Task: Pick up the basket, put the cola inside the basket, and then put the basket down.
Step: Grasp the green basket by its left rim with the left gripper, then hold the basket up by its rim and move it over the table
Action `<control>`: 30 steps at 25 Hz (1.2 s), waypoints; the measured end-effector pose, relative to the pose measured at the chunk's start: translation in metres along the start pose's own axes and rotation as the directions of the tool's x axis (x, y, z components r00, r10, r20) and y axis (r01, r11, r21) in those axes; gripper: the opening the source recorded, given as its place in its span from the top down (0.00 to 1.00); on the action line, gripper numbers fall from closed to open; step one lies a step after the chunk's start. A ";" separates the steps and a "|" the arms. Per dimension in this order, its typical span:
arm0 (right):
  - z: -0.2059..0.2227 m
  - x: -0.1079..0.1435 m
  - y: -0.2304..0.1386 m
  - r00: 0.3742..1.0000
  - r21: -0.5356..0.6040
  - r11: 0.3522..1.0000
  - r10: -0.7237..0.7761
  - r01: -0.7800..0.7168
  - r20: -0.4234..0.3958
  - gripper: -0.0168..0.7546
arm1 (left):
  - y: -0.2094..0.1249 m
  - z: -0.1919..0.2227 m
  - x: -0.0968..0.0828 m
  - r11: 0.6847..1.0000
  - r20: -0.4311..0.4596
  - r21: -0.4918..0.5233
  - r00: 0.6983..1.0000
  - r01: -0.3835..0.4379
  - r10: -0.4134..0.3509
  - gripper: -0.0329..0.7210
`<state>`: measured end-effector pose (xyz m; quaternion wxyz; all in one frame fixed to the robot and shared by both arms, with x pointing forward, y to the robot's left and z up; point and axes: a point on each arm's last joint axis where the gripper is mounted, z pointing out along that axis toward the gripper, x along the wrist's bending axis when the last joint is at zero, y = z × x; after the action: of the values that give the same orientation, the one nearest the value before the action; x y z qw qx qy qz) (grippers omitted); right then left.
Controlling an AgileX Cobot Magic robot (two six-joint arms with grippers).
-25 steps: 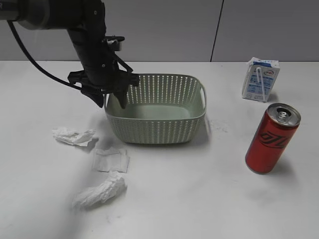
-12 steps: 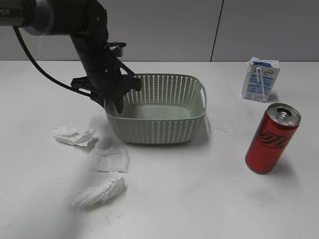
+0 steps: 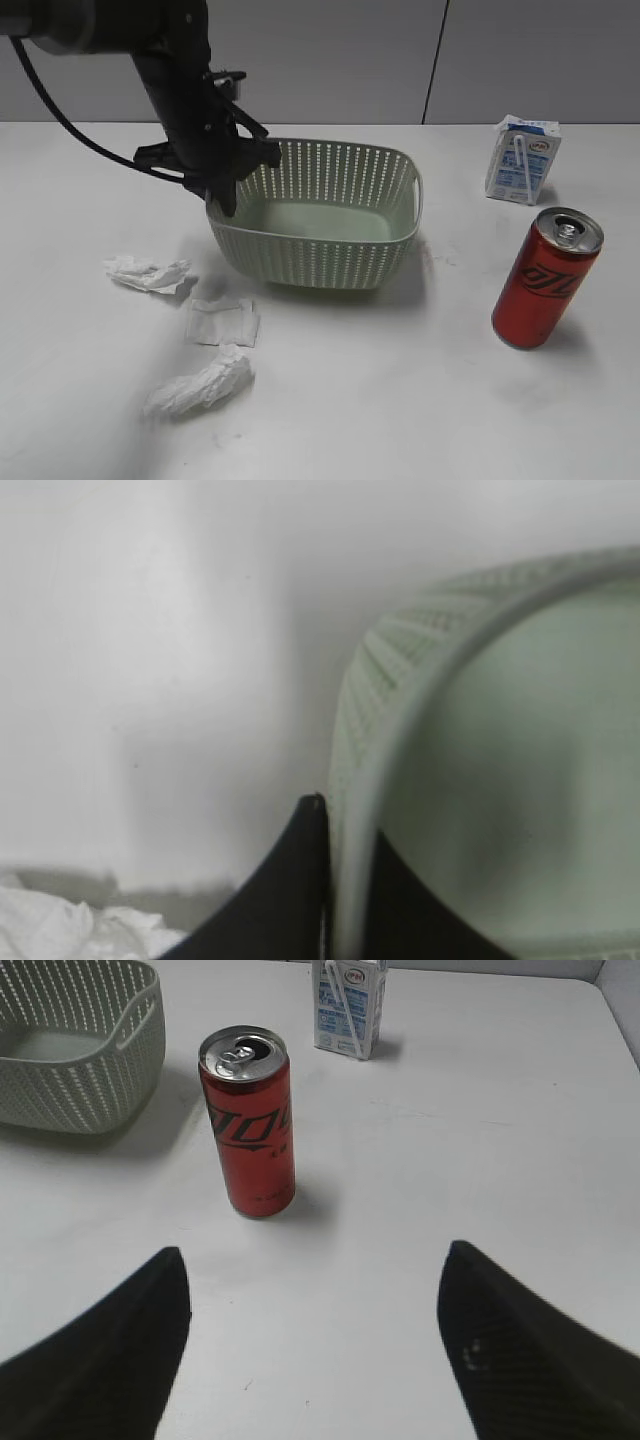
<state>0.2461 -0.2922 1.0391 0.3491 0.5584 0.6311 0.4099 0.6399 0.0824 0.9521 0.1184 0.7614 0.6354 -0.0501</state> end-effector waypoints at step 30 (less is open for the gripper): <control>0.129 0.035 0.131 0.992 0.644 0.762 0.017 0.068 -0.125 0.19 | -0.048 -0.038 -0.009 0.996 -0.001 0.007 0.996 0.089 -0.089 0.96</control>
<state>0.4126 -0.2362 1.1045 0.1015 0.6094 0.7615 0.1960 0.5881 0.0909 0.9852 0.1131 0.7327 0.6687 -0.0574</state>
